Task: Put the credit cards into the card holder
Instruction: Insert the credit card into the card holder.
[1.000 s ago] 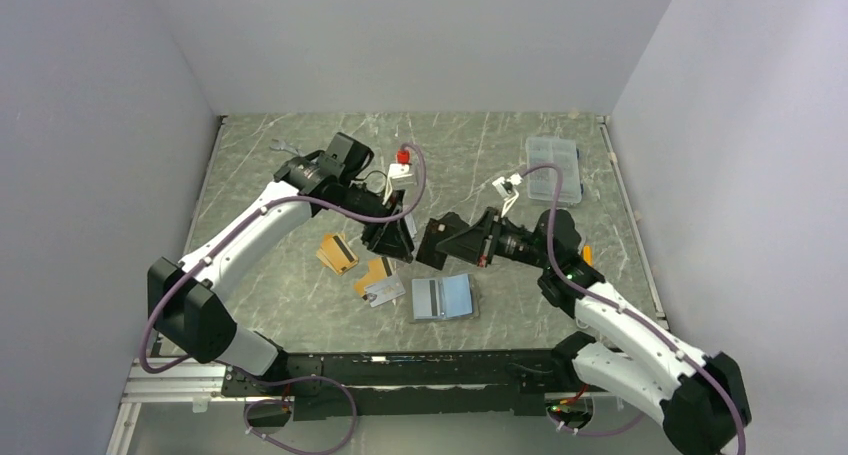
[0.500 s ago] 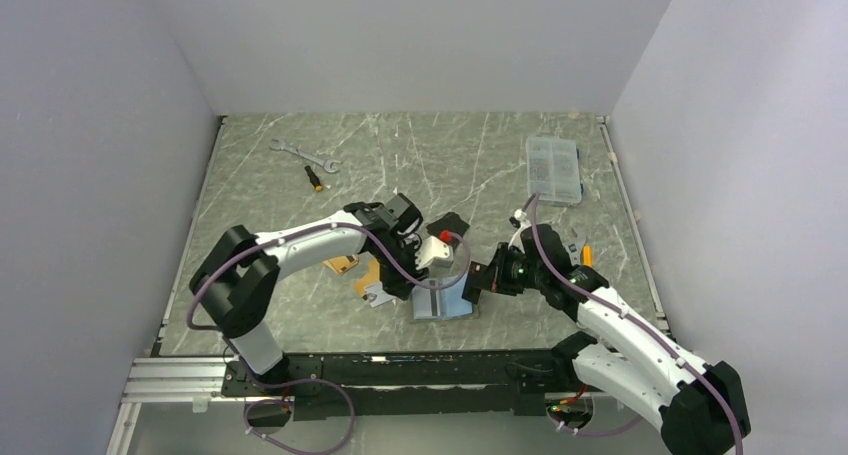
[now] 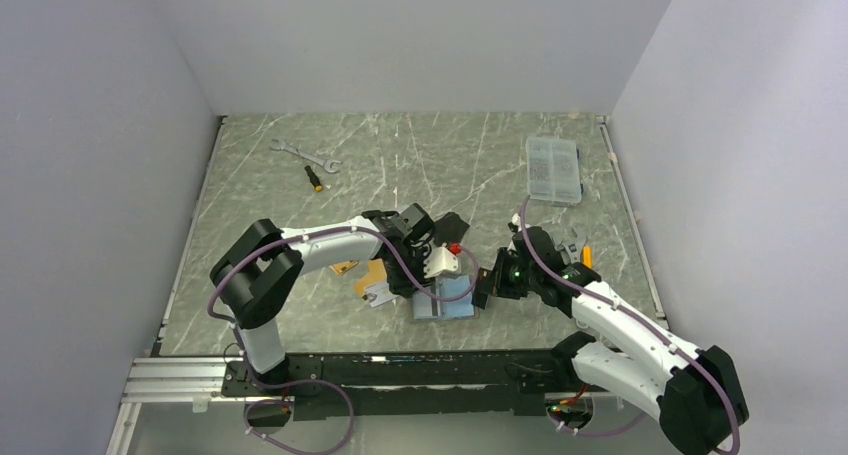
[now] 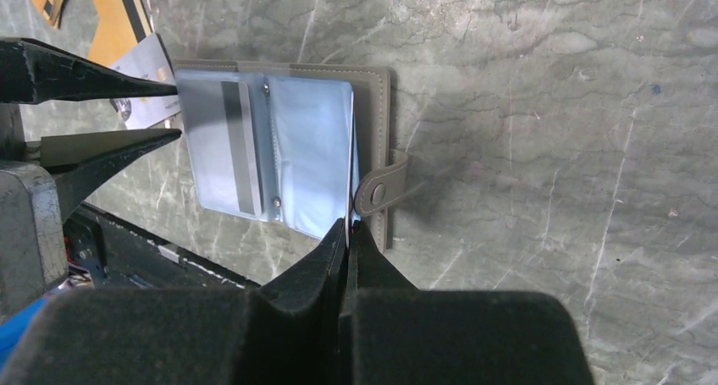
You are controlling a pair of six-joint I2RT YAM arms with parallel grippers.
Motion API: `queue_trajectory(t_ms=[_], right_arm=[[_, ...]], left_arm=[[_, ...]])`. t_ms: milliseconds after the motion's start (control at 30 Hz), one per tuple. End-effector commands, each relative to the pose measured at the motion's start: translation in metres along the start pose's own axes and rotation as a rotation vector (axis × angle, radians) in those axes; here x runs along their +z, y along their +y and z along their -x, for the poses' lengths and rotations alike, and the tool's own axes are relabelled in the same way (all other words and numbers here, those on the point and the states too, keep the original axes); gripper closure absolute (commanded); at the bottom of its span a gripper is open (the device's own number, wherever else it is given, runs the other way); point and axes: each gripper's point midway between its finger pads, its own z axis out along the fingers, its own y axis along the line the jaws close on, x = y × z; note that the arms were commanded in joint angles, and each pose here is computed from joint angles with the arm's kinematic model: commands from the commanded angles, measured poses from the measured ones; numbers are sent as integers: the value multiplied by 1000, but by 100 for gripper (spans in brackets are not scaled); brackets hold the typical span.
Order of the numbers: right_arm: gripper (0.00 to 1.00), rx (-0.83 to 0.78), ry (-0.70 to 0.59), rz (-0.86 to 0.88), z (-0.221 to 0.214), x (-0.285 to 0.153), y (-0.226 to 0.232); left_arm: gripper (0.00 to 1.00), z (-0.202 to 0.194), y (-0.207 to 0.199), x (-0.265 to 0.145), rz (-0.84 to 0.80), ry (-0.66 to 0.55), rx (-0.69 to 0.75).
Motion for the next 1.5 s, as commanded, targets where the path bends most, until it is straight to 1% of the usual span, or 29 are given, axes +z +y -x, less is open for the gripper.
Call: queue_trajectory(t_ms=[0, 267, 533, 867, 1067, 1200, 1333, 1467], right_arm=[[100, -36, -37, 8, 13, -2, 9], [100, -49, -28, 18, 9, -2, 12], [100, -70, -18, -75, 6, 2, 0], [100, -99, 10, -65, -4, 12, 7], [100, -109, 45, -116, -12, 17, 1], [100, -102, 35, -93, -12, 17, 4], [100, -59, 79, -49, -25, 27, 8], [100, -13, 81, -25, -30, 33, 10]], left_arm=[[63, 11, 11, -3, 48, -20, 51], [64, 14, 14, -2, 54, -19, 52], [67, 13, 13, 0, 47, -11, 51], [69, 11, 13, -1, 55, -5, 59], [70, 10, 14, 0, 57, 1, 65], [71, 9, 15, -1, 64, 2, 71], [71, 9, 15, -2, 67, 1, 76], [72, 7, 14, -3, 68, 9, 77]])
